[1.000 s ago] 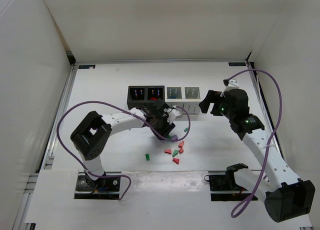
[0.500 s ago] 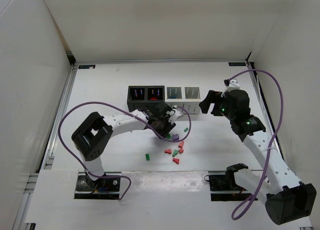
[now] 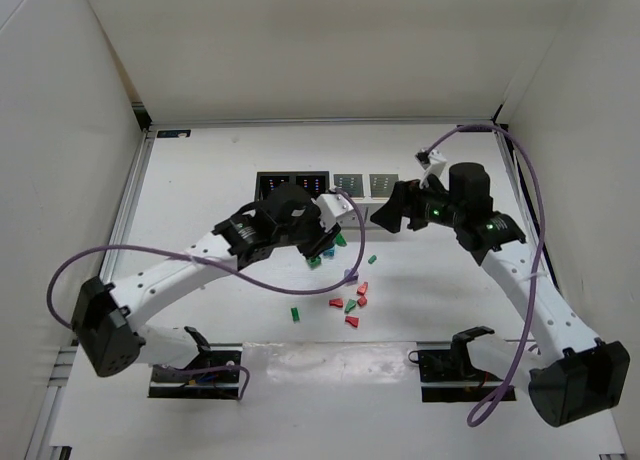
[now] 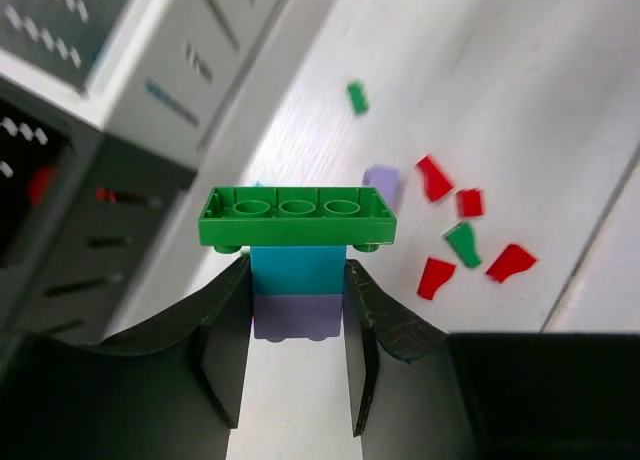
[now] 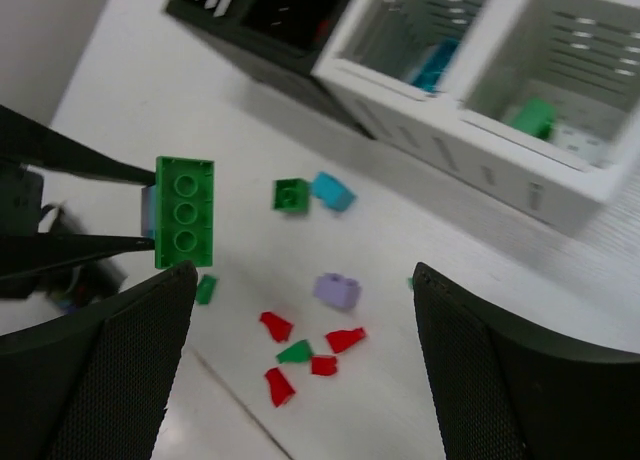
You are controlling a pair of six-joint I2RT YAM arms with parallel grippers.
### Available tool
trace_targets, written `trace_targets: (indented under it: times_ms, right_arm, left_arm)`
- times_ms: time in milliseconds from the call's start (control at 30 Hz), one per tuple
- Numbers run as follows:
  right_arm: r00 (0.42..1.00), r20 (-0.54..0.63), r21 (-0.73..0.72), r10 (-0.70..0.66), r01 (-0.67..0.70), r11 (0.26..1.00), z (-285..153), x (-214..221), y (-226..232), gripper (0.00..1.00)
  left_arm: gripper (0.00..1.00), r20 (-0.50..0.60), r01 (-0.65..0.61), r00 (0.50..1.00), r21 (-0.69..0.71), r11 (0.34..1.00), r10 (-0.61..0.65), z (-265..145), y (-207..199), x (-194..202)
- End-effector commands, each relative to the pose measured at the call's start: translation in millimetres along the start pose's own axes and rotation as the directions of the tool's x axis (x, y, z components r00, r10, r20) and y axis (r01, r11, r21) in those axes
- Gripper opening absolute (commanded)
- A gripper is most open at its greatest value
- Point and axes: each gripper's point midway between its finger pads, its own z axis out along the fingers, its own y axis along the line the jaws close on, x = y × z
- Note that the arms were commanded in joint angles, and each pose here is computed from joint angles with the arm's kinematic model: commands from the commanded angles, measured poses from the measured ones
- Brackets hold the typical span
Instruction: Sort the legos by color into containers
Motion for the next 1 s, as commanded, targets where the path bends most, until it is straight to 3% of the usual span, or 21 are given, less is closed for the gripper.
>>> trace_targets:
  times_ms: [0, 300, 400, 667, 767, 867, 967]
  right_arm:
    - [0.999, -0.043, -0.277, -0.024, 0.011, 0.961, -5.5, -7.6, 54.5, 0.9]
    - [0.98, -0.199, -0.522, -0.019, -0.09, 0.848, 4.2, -8.6, 114.0, 0.9]
    - [0.973, -0.228, -0.545, -0.012, -0.118, 0.83, 11.5, -8.5, 118.8, 0.9]
    - [0.962, -0.272, -0.496, -0.035, -0.11, 0.861, 27.8, -0.1, 113.8, 0.9]
    - [0.959, -0.283, -0.499, -0.031, -0.12, 0.858, 30.6, 2.2, 115.4, 0.84]
    - [0.954, -0.298, -0.509, -0.035, -0.128, 0.851, 32.5, 5.8, 117.4, 0.7]
    - [0.951, -0.308, -0.508, -0.035, -0.133, 0.851, 34.7, 7.4, 118.3, 0.69]
  left_arm:
    - [0.3, 0.141, -0.105, 0.986, 0.089, 0.99, 0.092, -21.6, -18.4, -26.3]
    - [0.3, 0.201, -0.179, 0.966, 0.074, 0.981, 0.162, -37.5, -20.9, -43.9]
    - [0.3, 0.208, -0.195, 0.962, 0.059, 0.979, 0.18, -39.2, -21.2, -47.7]
    - [0.3, 0.228, -0.213, 0.953, 0.04, 0.976, 0.199, -44.6, -22.1, -52.0]
    - [0.3, 0.236, -0.213, 0.951, 0.025, 0.977, 0.202, -46.6, -20.3, -54.3]
    - [0.3, 0.238, -0.211, 0.95, 0.015, 0.977, 0.202, -47.8, -18.4, -54.7]
    - [0.3, 0.243, -0.211, 0.948, 0.003, 0.978, 0.204, -47.4, -16.7, -56.9]
